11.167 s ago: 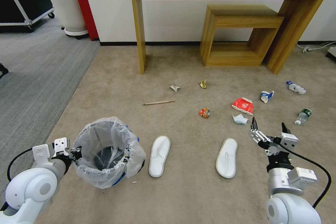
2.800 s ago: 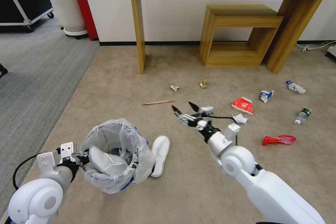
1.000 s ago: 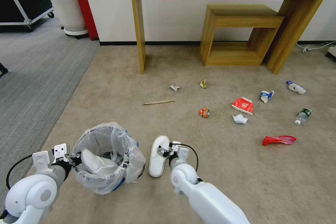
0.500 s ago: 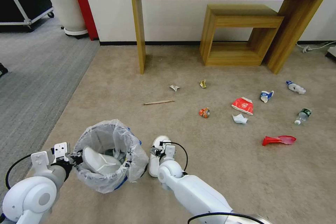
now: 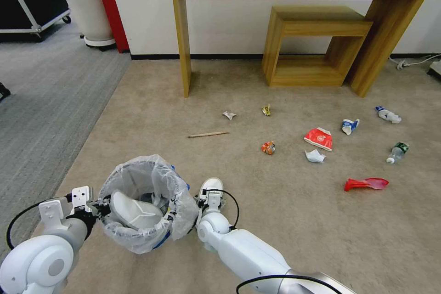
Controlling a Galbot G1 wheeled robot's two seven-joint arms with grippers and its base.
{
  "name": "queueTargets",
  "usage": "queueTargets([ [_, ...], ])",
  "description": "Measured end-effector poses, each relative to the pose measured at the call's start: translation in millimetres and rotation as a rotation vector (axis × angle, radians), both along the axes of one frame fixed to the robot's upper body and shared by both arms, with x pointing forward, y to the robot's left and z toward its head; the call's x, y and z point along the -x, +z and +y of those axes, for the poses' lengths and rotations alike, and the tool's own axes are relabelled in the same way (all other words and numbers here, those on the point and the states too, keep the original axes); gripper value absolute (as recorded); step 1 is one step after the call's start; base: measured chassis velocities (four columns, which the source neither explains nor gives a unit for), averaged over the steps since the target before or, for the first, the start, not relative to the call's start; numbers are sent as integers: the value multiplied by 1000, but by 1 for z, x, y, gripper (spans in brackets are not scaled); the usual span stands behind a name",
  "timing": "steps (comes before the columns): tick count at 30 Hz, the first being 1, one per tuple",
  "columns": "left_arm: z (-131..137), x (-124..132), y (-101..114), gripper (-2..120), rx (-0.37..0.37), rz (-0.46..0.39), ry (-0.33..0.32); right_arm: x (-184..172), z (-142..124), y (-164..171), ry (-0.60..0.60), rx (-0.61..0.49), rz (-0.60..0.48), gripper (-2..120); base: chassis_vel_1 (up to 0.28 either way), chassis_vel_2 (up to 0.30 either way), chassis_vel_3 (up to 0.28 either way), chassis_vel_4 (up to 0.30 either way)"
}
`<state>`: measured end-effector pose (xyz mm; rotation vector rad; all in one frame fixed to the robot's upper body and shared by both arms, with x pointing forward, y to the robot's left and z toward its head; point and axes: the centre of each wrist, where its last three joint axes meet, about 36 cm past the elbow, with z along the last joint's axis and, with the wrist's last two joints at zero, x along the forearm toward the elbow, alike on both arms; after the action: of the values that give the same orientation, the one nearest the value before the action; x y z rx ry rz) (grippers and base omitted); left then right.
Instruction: Pick up the trash bin and place the garbage on the floor into it.
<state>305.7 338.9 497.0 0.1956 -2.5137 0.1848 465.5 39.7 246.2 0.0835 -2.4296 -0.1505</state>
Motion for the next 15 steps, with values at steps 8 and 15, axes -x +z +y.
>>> queueTargets([
  [8,-2,2,2,0,0,-9,-7,-7,-5,-14,-6,16,-7,74,0,0,0,0],
  [15,-4,4,4,0,1,-21,-17,-9,-13,-25,-11,24,1,56,0,0,0,0],
])
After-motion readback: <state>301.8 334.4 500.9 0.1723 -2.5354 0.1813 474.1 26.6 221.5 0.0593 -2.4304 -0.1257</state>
